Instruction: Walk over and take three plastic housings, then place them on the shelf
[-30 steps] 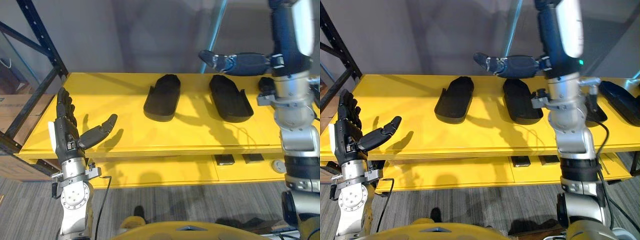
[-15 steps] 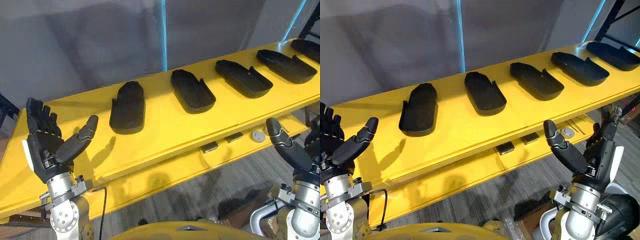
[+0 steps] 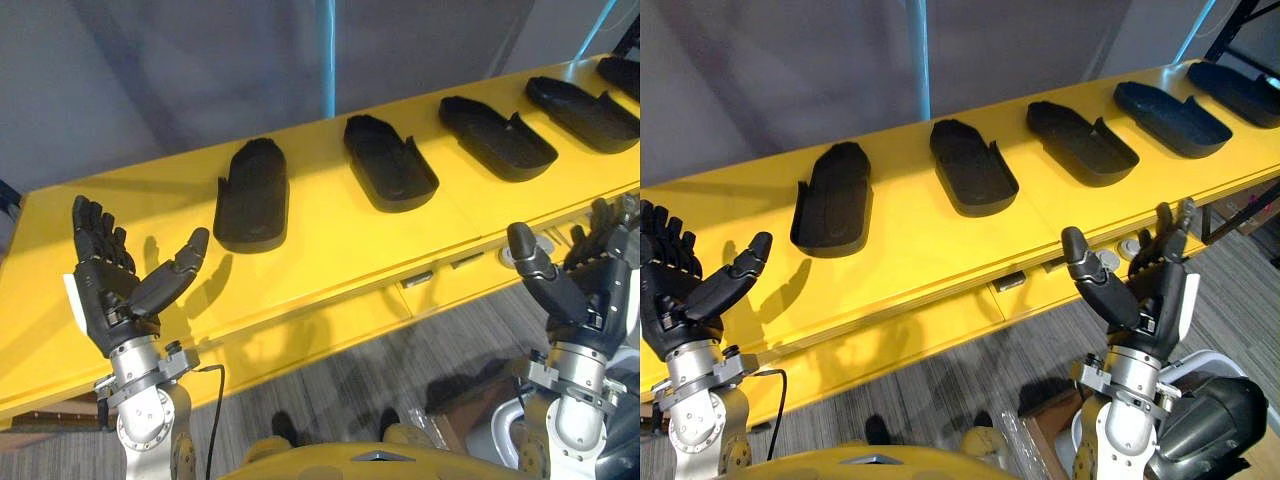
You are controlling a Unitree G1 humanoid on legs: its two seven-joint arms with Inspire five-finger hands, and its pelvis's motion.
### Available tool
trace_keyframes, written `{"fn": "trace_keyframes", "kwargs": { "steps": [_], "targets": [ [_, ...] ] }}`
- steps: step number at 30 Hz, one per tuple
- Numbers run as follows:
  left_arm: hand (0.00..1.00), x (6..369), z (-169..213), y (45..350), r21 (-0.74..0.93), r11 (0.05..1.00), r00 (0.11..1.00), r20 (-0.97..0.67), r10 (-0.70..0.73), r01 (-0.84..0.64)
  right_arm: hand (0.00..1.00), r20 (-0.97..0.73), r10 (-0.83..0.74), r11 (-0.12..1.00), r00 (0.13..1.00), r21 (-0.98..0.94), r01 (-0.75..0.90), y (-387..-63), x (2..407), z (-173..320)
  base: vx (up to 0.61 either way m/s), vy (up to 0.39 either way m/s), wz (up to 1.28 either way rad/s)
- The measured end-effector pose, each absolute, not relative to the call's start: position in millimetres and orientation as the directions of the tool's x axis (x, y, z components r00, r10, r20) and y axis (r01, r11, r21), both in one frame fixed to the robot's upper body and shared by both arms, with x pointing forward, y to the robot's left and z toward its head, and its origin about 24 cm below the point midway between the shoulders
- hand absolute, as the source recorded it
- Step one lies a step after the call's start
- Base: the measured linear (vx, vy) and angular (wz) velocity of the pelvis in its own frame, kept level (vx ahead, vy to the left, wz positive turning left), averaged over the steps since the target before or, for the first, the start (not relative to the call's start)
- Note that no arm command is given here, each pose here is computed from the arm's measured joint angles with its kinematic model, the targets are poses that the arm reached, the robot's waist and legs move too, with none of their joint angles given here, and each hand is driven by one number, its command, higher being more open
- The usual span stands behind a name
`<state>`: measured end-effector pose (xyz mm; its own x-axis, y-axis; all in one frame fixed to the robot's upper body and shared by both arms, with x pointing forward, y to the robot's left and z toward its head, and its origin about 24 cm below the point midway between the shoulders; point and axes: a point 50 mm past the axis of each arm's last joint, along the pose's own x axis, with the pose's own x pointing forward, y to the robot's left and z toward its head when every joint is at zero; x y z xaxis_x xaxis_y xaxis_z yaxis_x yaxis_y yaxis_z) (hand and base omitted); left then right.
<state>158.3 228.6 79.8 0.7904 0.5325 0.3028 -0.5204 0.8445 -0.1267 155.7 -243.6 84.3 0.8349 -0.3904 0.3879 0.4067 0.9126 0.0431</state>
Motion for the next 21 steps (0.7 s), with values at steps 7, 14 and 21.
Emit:
{"fn": "trace_keyframes", "kwargs": {
  "steps": [7, 14, 21],
  "targets": [
    [1.00, 166.2, 77.2, 232.6, -0.058, 0.833, 0.793, 0.278, 0.542, -0.550, 1.00, 0.366, -0.354, 0.926, 0.861, 0.008, 0.377, -246.7, 159.5, 78.8, 0.05, 0.010, -0.01],
    [1.00, 176.8, 69.2, 241.6, -0.012, 0.895, 0.866, 0.246, 0.435, -0.446, 1.00, 0.366, -0.368, 0.915, 0.855, -0.018, 0.402, -257.7, 160.5, 78.2, 0.00, 0.021, -0.19],
    [1.00, 186.3, 54.5, 240.7, -0.260, 0.935, 0.938, 0.187, 0.293, -0.240, 1.00, 0.362, -0.363, 0.907, 0.859, -0.074, 0.414, -269.6, 157.4, 79.0, 0.01, 0.007, -0.21]
  ]
}}
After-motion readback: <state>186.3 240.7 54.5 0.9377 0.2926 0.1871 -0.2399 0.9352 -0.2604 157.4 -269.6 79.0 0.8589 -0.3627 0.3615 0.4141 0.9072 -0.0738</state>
